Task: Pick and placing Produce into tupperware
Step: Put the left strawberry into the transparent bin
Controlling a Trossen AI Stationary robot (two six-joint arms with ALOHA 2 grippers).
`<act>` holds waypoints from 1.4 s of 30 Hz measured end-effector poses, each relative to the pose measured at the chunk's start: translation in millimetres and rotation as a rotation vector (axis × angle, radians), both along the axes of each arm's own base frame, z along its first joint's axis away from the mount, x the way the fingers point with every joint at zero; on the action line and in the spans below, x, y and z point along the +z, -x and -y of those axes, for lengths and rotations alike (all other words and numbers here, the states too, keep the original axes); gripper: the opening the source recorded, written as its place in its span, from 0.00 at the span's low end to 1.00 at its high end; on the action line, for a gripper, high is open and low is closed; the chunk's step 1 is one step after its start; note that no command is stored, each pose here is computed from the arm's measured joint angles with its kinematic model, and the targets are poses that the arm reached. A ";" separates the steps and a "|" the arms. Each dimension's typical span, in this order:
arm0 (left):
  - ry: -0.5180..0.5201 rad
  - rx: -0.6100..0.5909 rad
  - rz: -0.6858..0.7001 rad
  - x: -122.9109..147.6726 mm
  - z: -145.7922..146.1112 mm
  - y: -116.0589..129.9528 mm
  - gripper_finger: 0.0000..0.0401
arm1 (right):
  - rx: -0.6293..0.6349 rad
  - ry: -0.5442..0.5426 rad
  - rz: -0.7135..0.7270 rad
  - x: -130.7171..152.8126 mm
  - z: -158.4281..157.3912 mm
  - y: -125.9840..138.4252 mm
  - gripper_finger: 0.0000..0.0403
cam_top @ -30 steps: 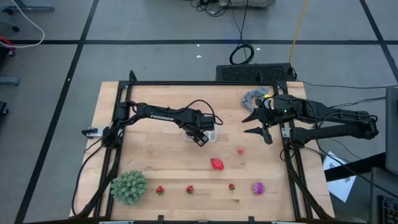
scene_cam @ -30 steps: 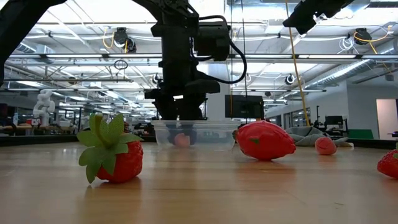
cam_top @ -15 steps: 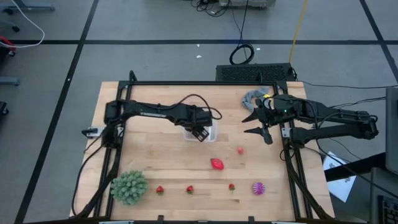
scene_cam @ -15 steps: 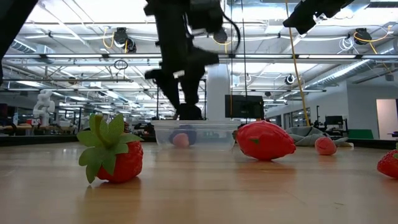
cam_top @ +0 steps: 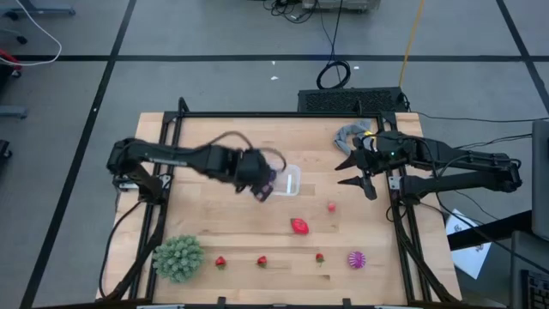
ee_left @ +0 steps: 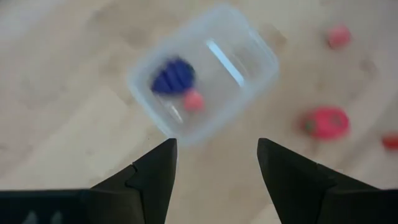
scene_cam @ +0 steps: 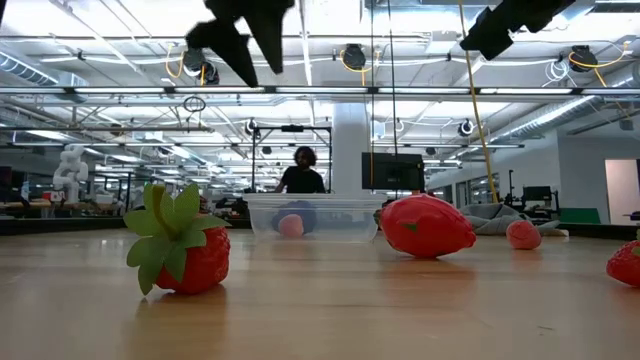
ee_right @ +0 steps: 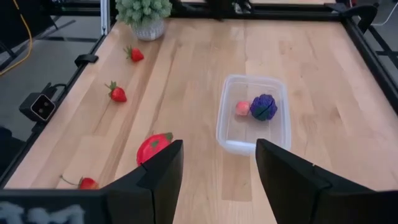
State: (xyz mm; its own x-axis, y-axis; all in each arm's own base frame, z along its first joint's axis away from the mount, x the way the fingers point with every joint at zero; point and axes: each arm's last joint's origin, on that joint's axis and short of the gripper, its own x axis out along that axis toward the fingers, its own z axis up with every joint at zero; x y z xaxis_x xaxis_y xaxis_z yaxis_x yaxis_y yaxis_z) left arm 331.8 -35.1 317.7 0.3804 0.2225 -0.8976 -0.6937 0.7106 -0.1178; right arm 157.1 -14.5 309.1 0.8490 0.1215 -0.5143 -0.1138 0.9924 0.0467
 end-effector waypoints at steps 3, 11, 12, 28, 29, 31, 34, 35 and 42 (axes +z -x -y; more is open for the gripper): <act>0.011 -0.069 -0.011 -7.3 35.4 0.3 0.57 | 0.001 -0.001 -0.007 -1.1 -0.2 0.2 0.48; 0.059 -0.121 -0.071 -40.2 109.4 3.1 0.57 | 0.044 0.001 0.008 -5.0 -6.8 -2.4 0.48; 0.069 -0.128 -0.090 -45.4 116.8 3.8 0.57 | 0.050 0.000 0.009 -4.9 -7.7 -2.5 0.48; 0.248 0.303 -0.228 -84.5 175.0 27.1 0.57 | 0.084 -0.039 0.060 -0.2 -17.2 -5.6 0.48; 0.274 0.339 -0.236 -84.6 176.8 28.2 0.57 | 0.088 -0.037 0.060 -0.2 -17.5 -5.6 0.48; 0.313 0.391 -0.263 -85.1 180.5 31.2 0.57 | 0.092 -0.036 0.060 -0.3 -18.2 -5.5 0.48; 0.361 0.471 -0.294 -88.1 186.4 33.6 0.57 | 0.100 -0.028 0.060 -0.4 -18.6 -5.5 0.48; 0.362 0.488 -0.304 -89.9 189.0 35.3 0.57 | 0.103 -0.023 0.058 -0.6 -18.6 -5.3 0.48; 0.377 0.549 -0.335 -99.7 197.5 36.8 0.57 | 0.118 0.002 0.051 -1.8 -18.6 -4.7 0.48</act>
State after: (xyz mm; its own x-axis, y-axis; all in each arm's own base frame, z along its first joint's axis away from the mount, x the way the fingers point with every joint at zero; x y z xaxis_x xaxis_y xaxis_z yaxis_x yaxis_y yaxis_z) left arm 295.0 -232.6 218.0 -0.0042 -0.0439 -0.9990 -0.9788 0.2046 -0.0049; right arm 161.9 4.1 307.3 0.8538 0.2210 -0.4713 -0.2317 0.9721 0.0360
